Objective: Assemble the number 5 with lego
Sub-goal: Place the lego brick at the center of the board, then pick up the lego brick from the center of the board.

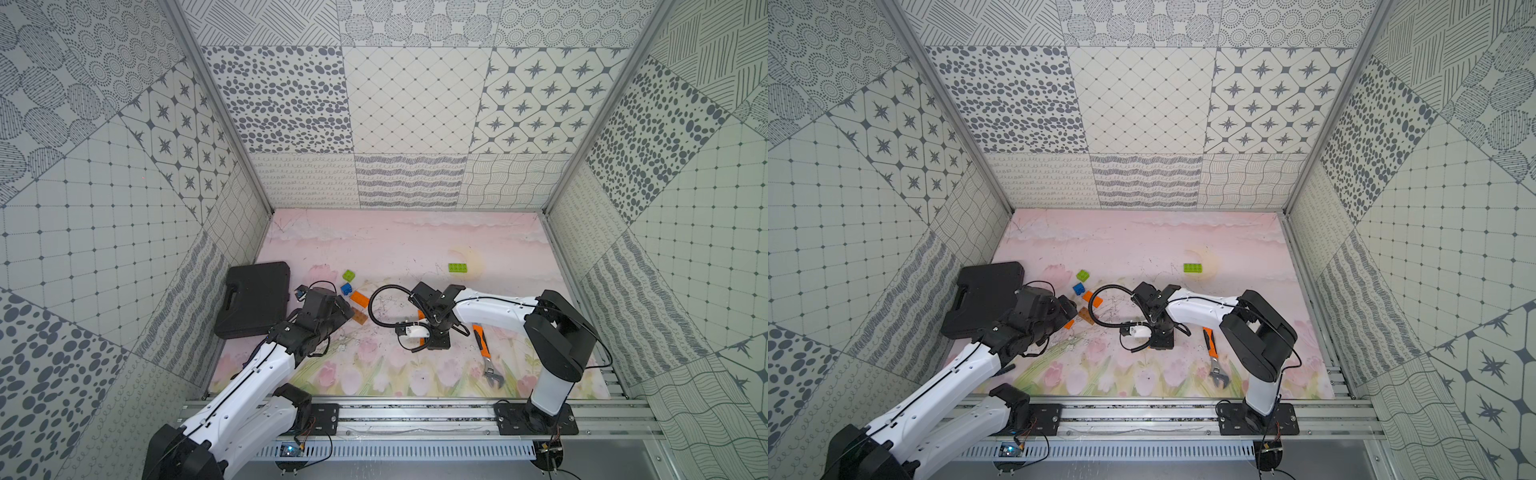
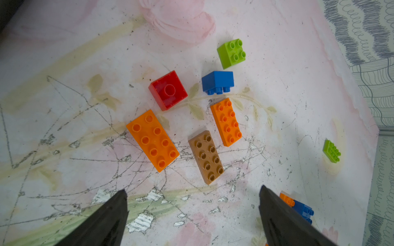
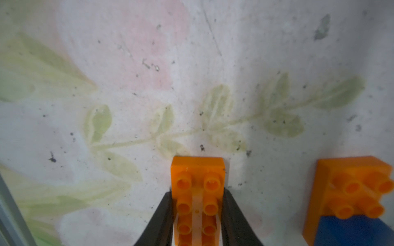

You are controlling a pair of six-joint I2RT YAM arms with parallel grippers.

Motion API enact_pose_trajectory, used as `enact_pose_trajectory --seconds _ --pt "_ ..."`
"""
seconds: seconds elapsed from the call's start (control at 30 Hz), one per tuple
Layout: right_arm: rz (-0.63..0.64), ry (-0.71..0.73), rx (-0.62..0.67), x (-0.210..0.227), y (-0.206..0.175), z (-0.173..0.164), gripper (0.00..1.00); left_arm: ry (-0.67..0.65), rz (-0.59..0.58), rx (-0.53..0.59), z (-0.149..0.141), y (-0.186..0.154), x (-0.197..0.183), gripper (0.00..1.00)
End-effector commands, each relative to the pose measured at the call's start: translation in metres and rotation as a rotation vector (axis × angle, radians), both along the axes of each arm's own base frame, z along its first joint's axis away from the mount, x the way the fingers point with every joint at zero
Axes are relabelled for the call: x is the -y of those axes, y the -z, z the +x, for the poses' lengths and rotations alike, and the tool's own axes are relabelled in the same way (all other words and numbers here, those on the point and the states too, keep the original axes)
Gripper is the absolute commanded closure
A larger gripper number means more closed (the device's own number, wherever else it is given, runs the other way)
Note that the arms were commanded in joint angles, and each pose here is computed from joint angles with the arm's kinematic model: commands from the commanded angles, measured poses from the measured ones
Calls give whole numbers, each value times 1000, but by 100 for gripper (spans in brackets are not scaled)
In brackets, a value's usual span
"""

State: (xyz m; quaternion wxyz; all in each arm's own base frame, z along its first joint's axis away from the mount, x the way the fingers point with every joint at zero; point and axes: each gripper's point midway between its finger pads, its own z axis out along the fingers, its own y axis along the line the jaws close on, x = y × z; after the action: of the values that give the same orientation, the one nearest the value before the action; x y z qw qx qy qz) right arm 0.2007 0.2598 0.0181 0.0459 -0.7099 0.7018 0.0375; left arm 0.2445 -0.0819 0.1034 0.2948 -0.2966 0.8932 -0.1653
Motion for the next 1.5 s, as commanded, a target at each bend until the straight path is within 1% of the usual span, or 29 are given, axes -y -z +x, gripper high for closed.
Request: enact_pose_trajectory --seconds 0.0,0.13,0.3,0.4,0.5,0.67,0.83,0.93,1.0,1.03,1.13,1.27,1.33,1.37,1.43,1.47 --pt "29 -31 68 -15 -5 12 68 -13 32 -3 0 -1 -6 1" --pt "73 -39 98 -23 -15 15 68 -13 30 -4 1 0 -6 1" --pt "38 -32 108 -19 -7 17 67 0 29 -13 1 0 -3 1" --pt "29 -28 111 -18 -3 18 63 -1 29 -13 1 0 -3 1" --pt "34 -29 87 -18 -3 14 60 2 27 -12 1 0 -3 1" --pt "55 -43 34 -20 -4 3 51 11 21 -5 3 -2 -1 1" --pt "60 -13 71 -20 -11 10 45 19 15 -8 4 -1 2 1" --pt "104 19 84 -27 -25 12 44 48 3 -1 6 -4 7 1" --pt "167 76 104 -34 -41 16 42 62 -1 -7 5 -3 10 1" --pt "206 101 117 -38 -50 17 41 70 -12 14 10 -7 13 1" --pt "346 189 166 -48 -82 23 38 94 -17 11 13 -8 18 5" --pt "528 385 278 -53 -123 43 31 86 34 -35 18 -6 15 11" --pt "607 507 334 -49 -141 56 23 95 65 -53 23 -8 14 16" --pt "639 580 355 -46 -148 62 17 102 83 -60 27 -9 15 16" --pt "677 691 369 -39 -157 70 10 104 110 -83 36 -10 14 24" --pt "685 745 370 -35 -159 73 2 115 124 -99 42 -10 15 28"
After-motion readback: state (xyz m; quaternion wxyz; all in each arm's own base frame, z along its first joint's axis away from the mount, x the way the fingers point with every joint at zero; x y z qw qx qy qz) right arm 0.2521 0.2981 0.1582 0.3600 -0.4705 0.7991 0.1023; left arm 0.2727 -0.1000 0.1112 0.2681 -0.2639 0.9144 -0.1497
